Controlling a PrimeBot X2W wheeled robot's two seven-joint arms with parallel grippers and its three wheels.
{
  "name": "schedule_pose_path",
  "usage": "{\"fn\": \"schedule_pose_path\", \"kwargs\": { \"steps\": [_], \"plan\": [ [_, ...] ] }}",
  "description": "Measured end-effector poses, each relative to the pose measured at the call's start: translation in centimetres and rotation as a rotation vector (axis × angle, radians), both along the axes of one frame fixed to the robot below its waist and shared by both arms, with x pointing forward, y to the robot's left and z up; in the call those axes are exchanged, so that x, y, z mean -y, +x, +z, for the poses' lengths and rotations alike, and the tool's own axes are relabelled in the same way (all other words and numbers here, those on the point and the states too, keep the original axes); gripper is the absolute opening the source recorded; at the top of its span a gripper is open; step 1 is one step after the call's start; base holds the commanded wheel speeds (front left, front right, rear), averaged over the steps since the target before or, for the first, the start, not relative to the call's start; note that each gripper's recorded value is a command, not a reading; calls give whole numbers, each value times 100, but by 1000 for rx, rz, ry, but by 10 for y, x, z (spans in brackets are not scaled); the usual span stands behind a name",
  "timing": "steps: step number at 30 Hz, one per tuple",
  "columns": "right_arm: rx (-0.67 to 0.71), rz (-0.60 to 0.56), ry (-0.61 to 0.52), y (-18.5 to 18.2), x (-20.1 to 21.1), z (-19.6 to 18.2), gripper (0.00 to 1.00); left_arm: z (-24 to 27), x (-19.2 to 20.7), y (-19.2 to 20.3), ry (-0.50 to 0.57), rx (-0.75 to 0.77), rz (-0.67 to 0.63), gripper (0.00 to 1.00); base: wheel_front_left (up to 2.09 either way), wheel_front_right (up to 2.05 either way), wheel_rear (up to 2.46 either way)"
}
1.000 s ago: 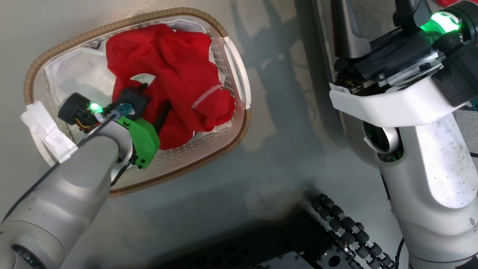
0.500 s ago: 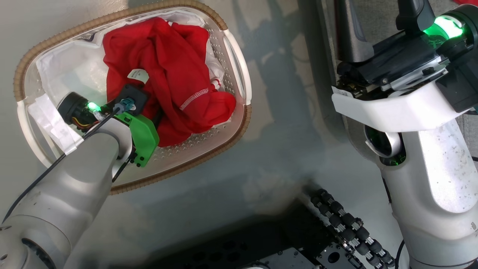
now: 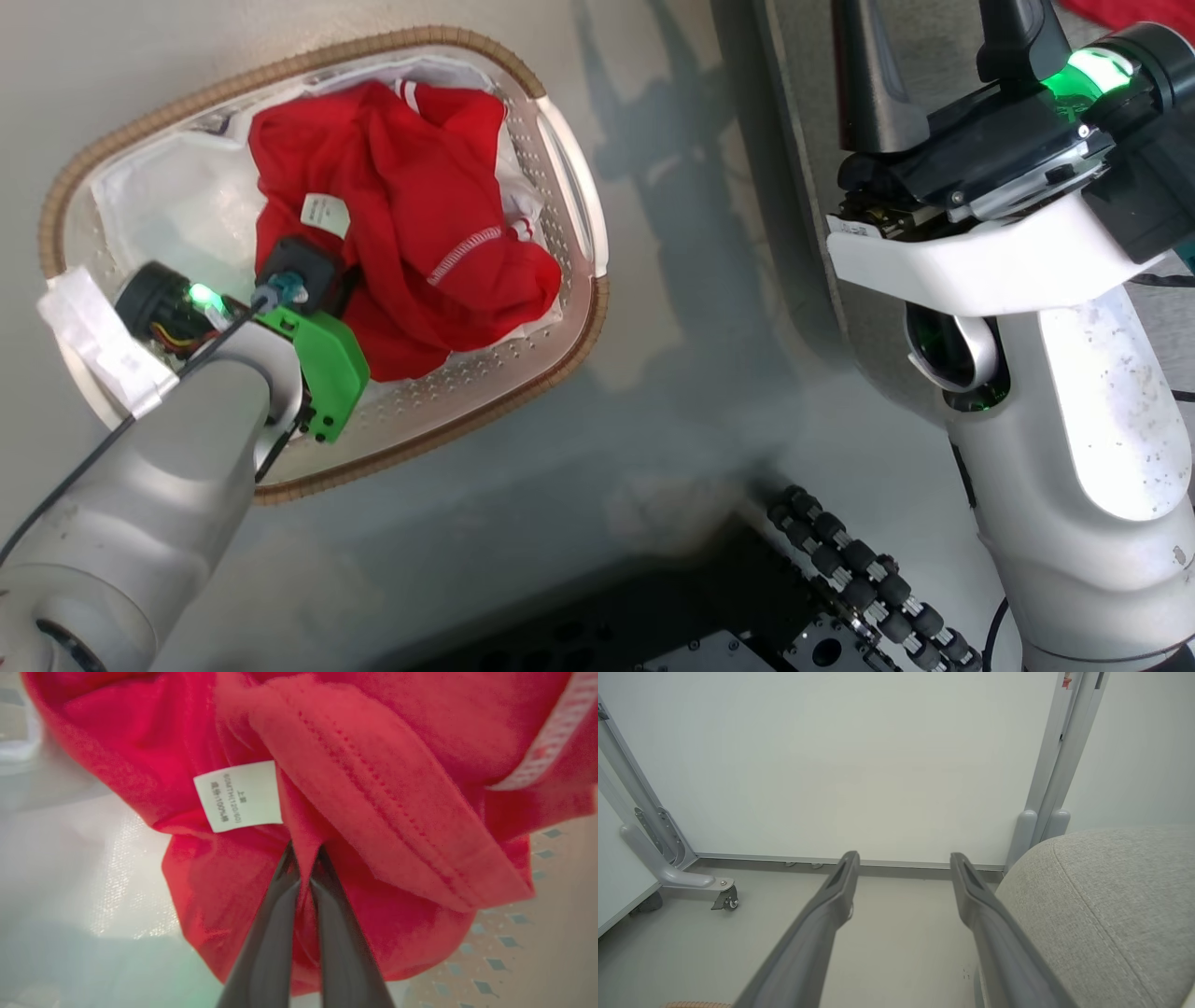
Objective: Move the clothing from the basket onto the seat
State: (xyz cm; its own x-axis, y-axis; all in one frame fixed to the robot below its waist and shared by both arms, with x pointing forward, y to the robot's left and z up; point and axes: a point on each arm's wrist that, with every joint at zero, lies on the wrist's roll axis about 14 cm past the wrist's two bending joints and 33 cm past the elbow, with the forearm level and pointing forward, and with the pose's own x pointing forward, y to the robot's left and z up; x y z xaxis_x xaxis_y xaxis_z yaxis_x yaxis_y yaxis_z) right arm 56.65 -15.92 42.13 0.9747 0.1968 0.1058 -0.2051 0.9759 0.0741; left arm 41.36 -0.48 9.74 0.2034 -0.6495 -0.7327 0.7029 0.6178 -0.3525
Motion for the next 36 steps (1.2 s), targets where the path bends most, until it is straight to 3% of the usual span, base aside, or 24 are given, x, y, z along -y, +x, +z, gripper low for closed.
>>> {"fn": "schedule_pose_path", "kwargs": {
  "steps": [7,13,17,36],
  "plan": [
    [14,-18,0,-12,4,24,100,36,4,2,-46,31,34,0,0,0,0],
    [17,-32,-5,-28,6,43,100,97,22,29,-173,132,104,0,0,0,0],
    [12,-32,-19,-41,4,52,100,136,22,26,-241,183,156,0,0,0,0],
    [-6,-12,16,-110,-18,81,100,309,-16,16,-449,512,428,0,0,0,0]
  ]
}}
